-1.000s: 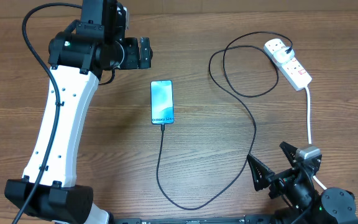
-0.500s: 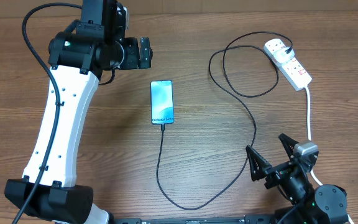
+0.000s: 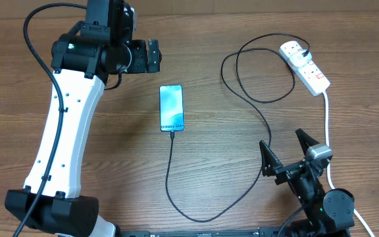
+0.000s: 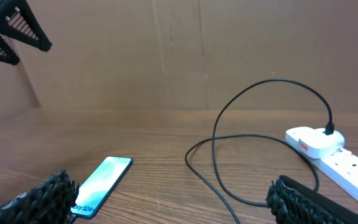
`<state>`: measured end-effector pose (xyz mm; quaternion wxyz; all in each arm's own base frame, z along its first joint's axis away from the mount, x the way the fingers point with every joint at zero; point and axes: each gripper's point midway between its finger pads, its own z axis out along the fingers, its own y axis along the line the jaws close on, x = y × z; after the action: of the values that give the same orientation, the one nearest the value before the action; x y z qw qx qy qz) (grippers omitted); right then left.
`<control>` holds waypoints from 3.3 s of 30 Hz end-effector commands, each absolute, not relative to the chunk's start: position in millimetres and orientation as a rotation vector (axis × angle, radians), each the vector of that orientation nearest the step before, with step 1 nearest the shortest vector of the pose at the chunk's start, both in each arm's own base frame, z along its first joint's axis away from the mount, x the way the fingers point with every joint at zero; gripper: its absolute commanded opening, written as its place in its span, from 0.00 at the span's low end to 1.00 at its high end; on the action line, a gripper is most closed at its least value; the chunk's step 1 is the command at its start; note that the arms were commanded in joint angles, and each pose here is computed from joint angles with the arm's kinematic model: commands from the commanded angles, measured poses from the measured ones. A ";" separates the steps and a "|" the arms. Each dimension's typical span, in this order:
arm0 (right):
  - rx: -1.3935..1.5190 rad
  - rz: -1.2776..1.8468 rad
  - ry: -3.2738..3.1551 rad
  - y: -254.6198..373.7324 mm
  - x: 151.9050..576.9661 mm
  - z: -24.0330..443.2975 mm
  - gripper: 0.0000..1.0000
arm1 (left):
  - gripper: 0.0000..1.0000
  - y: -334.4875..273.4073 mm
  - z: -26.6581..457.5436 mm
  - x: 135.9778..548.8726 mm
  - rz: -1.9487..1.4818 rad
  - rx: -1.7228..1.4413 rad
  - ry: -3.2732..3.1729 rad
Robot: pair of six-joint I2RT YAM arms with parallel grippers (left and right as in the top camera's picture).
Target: Plug charger to phone and switch on socket
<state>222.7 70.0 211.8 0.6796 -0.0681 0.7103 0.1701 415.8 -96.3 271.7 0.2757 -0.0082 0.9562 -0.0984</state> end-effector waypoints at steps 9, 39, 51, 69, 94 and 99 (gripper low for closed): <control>-0.114 0.335 1.518 62.2 236.7 194.3 1.00 | 1.00 -95.4 268.1 417.0 -0.255 -0.029 2.578; -0.048 0.267 1.600 45.9 242.1 169.7 1.00 | 1.00 -95.4 268.2 417.0 -0.256 -0.029 2.577; -0.006 0.223 1.602 35.0 244.0 169.0 1.00 | 1.00 -95.4 268.1 417.0 -0.256 -0.029 2.578; 0.002 0.216 1.599 32.2 244.4 169.6 1.00 | 1.00 -95.4 268.2 417.0 -0.256 -0.029 2.577; 0.002 0.216 1.599 32.2 244.4 169.6 1.00 | 1.00 -95.4 268.1 417.0 -0.255 -0.029 2.578; 0.002 0.216 1.599 32.2 244.4 169.6 1.00 | 1.00 -95.5 266.8 417.5 -0.255 -0.029 2.581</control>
<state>244.0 35.2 170.8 0.6885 -0.0025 0.7178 0.1033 415.8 -96.3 271.7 0.2757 -0.0082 0.9562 -0.0984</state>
